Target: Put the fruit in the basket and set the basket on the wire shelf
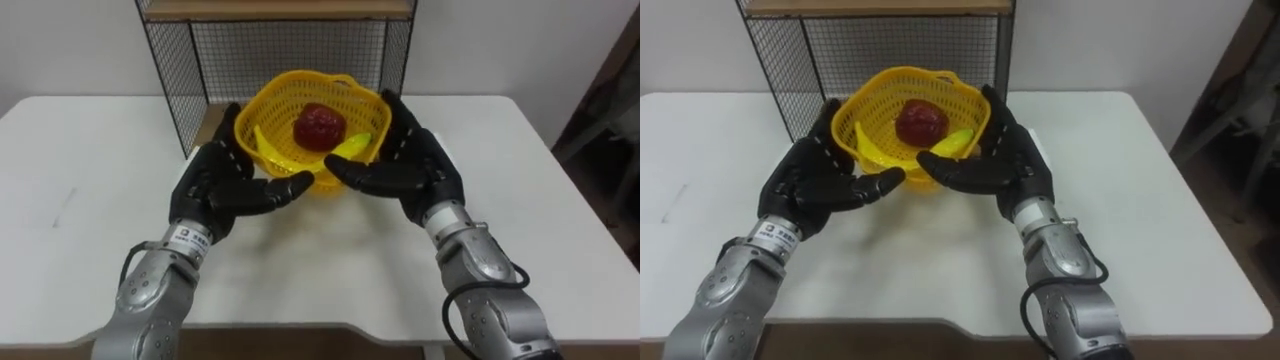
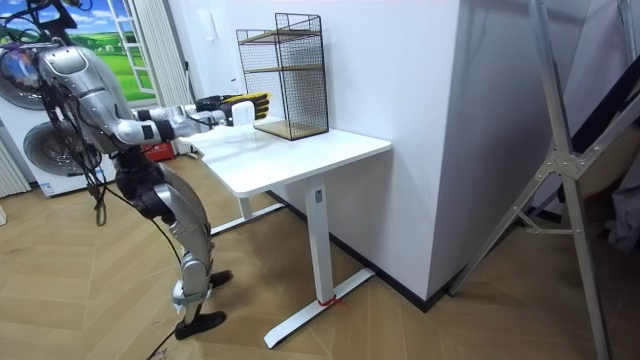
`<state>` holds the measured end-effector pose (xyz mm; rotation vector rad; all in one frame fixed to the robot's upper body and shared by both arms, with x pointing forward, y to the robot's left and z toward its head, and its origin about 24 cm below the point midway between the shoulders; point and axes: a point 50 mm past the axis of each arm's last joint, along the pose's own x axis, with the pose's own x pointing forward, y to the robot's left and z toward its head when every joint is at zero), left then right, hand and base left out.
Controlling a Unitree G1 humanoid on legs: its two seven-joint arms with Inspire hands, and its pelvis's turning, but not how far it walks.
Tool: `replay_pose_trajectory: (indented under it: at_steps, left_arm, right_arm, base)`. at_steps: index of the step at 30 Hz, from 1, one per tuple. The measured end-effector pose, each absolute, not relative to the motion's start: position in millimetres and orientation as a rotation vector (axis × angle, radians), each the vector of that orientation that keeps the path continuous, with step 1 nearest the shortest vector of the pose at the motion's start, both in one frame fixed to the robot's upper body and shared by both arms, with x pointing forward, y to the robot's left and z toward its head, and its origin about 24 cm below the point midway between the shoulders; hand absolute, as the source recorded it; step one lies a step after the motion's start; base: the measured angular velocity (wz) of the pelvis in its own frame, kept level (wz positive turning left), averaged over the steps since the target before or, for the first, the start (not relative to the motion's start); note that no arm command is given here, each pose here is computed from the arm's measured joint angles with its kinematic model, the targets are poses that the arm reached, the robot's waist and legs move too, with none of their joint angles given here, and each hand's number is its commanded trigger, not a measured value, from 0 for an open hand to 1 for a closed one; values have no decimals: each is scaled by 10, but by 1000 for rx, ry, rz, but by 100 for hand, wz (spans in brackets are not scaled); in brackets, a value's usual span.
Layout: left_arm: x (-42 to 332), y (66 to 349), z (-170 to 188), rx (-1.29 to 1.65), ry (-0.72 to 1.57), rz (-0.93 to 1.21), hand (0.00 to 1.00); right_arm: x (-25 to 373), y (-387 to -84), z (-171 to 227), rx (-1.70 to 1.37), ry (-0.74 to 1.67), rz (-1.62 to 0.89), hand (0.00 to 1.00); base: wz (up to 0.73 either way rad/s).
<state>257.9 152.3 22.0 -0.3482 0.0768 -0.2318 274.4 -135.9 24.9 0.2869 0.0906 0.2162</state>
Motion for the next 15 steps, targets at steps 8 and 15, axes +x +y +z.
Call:
replay_pose_trajectory:
  at_steps: [8,15]
  left_arm:
    - [2603,1553,256,-333,66,-235,0]
    - [2604,1539,275,-336,53,-237,0]
  right_arm:
    - [2736,-1356,239,284,96,235,0]
    - [2737,-1354,243,271,93,235,0]
  base:
    - [-7]
    - [8]
